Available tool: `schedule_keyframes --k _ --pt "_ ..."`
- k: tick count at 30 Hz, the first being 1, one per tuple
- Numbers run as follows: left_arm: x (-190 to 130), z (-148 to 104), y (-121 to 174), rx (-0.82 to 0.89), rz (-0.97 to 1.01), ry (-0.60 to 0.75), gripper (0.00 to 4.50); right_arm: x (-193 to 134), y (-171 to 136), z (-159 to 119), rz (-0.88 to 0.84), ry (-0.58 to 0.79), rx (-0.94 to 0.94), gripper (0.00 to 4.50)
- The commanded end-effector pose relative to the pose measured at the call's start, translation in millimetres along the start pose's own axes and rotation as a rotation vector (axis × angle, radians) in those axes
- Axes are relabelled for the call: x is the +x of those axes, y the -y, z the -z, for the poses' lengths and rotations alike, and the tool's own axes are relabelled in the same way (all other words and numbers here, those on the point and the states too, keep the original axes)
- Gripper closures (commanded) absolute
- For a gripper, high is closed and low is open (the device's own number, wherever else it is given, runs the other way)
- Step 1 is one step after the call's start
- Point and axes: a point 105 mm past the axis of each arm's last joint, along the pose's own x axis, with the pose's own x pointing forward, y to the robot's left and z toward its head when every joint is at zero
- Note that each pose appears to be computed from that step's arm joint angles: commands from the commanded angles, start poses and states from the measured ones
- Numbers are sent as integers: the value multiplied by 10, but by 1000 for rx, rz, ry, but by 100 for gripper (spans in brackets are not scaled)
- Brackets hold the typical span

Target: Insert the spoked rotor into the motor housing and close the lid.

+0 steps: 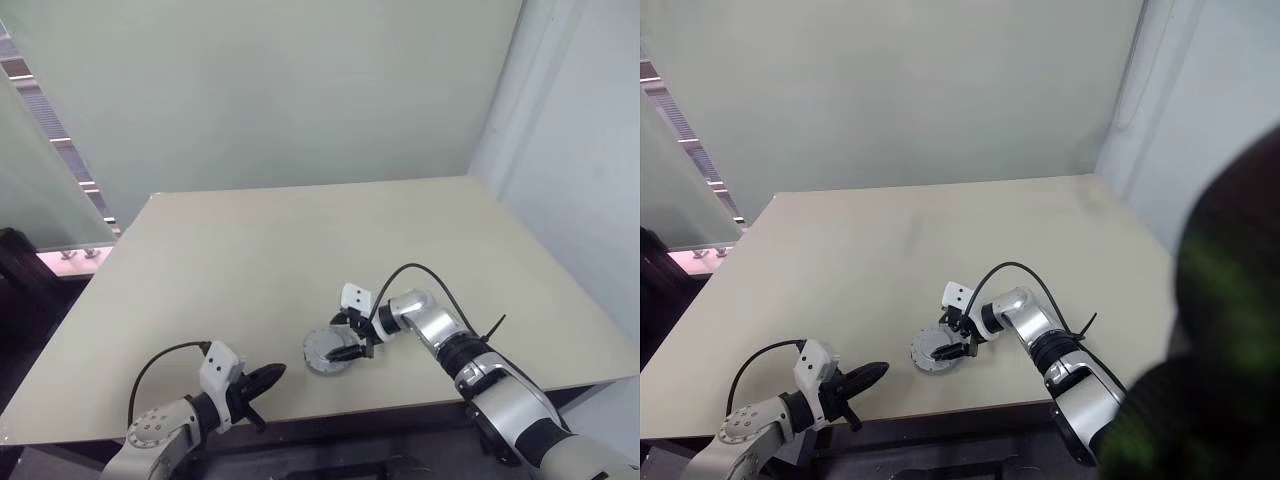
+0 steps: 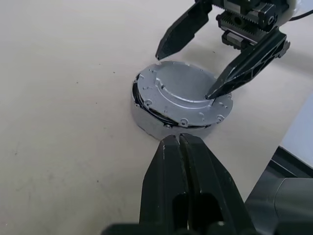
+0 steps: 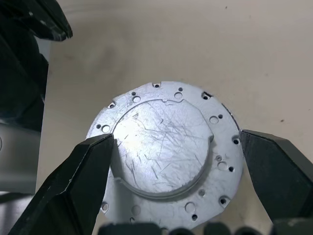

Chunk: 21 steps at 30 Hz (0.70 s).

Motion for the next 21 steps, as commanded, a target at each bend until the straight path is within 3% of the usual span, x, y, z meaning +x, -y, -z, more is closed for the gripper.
schedule_keyframes --k 1,15,20,21 --pt "-15 -149 11 49 4 31 450 -29 23 -158 -15 18 -52 4" --pt "0 -157 35 53 12 29 450 -1 34 -135 -3 9 -78 4" --pt "-1 -156 39 52 13 28 450 33 46 -156 14 16 -69 121" --pt "1 -156 41 53 14 28 450 38 46 -155 17 14 -64 120"
